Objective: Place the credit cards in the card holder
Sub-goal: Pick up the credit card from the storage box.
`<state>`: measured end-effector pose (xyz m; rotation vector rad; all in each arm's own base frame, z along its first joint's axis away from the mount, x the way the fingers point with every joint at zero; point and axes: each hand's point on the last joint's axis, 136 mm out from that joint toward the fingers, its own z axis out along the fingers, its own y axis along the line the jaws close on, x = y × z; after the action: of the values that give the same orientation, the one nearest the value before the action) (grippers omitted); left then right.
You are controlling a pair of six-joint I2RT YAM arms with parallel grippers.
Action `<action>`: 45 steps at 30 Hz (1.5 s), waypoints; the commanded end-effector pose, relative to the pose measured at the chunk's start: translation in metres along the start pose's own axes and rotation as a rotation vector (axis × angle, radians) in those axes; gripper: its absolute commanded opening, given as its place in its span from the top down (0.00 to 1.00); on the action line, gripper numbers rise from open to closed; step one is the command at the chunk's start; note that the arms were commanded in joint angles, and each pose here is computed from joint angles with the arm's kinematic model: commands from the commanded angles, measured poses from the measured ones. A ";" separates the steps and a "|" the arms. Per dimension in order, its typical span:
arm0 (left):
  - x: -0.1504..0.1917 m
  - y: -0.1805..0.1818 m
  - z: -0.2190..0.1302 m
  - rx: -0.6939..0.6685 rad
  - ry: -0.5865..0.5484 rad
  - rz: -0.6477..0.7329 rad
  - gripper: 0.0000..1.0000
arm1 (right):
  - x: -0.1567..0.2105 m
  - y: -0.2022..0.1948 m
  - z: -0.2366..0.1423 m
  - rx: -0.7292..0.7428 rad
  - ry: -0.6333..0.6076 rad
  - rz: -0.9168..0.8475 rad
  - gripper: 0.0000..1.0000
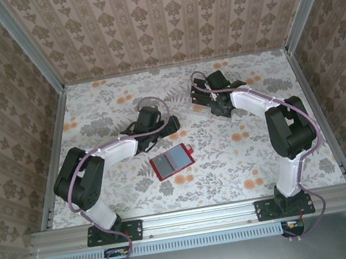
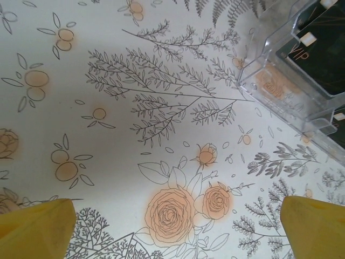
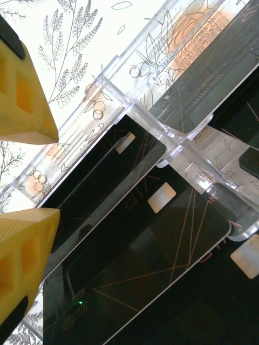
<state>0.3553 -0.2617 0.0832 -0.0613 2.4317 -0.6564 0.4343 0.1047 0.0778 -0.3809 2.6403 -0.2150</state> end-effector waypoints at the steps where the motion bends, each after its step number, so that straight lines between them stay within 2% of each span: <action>1: 0.001 0.002 -0.009 0.014 -0.001 0.008 0.00 | 0.006 0.005 0.003 -0.007 0.027 -0.064 0.65; 20: 0.005 0.014 -0.013 0.007 -0.008 -0.016 0.00 | 0.014 0.029 0.008 0.028 0.073 -0.212 0.79; 22: 0.005 0.014 -0.014 0.009 -0.008 -0.014 0.00 | 0.010 0.026 0.004 0.045 0.064 -0.207 0.78; 26: 0.005 0.014 -0.015 0.010 -0.009 -0.015 0.00 | -0.003 0.013 -0.011 0.104 0.020 -0.200 0.65; 31: 0.005 0.013 -0.017 0.013 -0.013 -0.019 0.00 | -0.012 0.001 -0.020 0.162 -0.002 -0.210 0.60; 45: 0.004 0.016 -0.020 0.013 -0.017 -0.027 0.00 | -0.005 -0.008 0.010 0.245 0.079 -0.278 0.59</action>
<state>0.3439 -0.2419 0.0810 -0.0891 2.4340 -0.6536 0.4437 0.1075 0.0757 -0.6392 2.5765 -0.5677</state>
